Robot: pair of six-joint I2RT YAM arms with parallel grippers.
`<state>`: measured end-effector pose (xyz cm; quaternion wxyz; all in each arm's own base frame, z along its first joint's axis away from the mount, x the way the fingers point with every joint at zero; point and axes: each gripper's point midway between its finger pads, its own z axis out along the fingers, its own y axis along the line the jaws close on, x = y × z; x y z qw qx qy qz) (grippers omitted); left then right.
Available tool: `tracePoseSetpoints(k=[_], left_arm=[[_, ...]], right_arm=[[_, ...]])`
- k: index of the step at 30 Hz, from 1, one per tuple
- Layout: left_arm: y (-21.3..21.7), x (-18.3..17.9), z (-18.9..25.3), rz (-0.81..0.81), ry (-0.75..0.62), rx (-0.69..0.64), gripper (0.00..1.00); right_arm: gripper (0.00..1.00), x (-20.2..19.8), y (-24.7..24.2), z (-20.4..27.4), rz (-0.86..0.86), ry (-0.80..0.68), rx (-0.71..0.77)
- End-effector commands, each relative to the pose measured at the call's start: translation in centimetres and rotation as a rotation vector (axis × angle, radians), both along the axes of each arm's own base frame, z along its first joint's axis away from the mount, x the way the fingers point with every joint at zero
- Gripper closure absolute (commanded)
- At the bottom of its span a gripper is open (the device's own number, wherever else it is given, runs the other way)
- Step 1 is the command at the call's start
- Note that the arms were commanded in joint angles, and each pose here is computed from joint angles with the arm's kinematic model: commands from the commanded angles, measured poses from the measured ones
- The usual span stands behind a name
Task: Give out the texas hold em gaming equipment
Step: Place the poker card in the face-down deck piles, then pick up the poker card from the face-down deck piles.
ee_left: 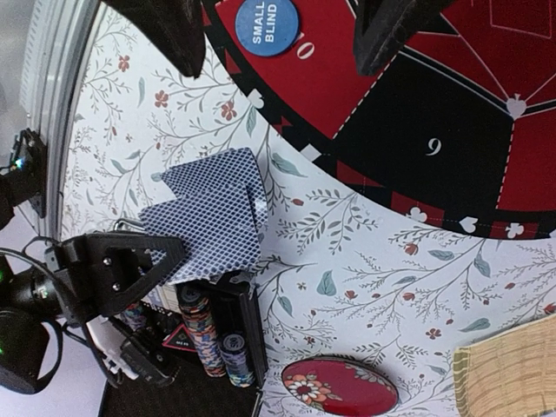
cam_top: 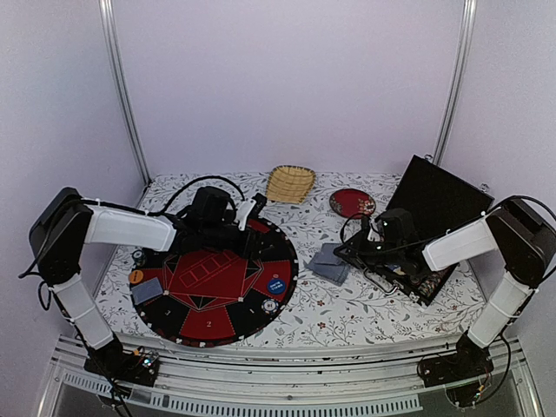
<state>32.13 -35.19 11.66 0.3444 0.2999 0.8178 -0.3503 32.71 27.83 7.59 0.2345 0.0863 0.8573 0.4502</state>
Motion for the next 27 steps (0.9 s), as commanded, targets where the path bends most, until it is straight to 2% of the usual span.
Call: tracePoseSetpoints(k=[1,4,7,12,15,19,27], left_arm=[[-0.7,0.5,-0.6,-0.004,0.026,0.001,0.39],[-1.2,0.9,-1.2,-0.008,0.047,0.008,0.39],[-1.7,1.2,-1.6,-0.015,0.065,0.005,0.33],[-3.2,2.6,-1.8,-0.018,0.082,-0.003,0.28],[-3.9,3.2,-3.0,-0.008,0.13,0.004,0.28],[-4.8,3.7,-5.2,-0.006,0.189,0.005,0.28],[-7.1,3.1,-6.6,-0.061,0.254,-0.018,0.33]], right_arm=[[0.84,-0.7,-0.4,-0.9,-0.005,0.023,-0.016],[0.74,-1.0,-1.2,-0.9,-0.03,0.025,-0.045],[0.58,-1.2,-2.0,-0.8,-0.044,0.024,-0.089],[0.39,-1.3,-3.8,0.0,-0.085,-0.002,-0.189],[0.38,-1.1,-4.7,1.0,-0.094,-0.041,-0.269],[0.42,-1.2,-4.8,1.0,-0.056,-0.064,-0.409],[0.5,-0.7,-3.9,0.7,0.036,-0.072,-0.495]])
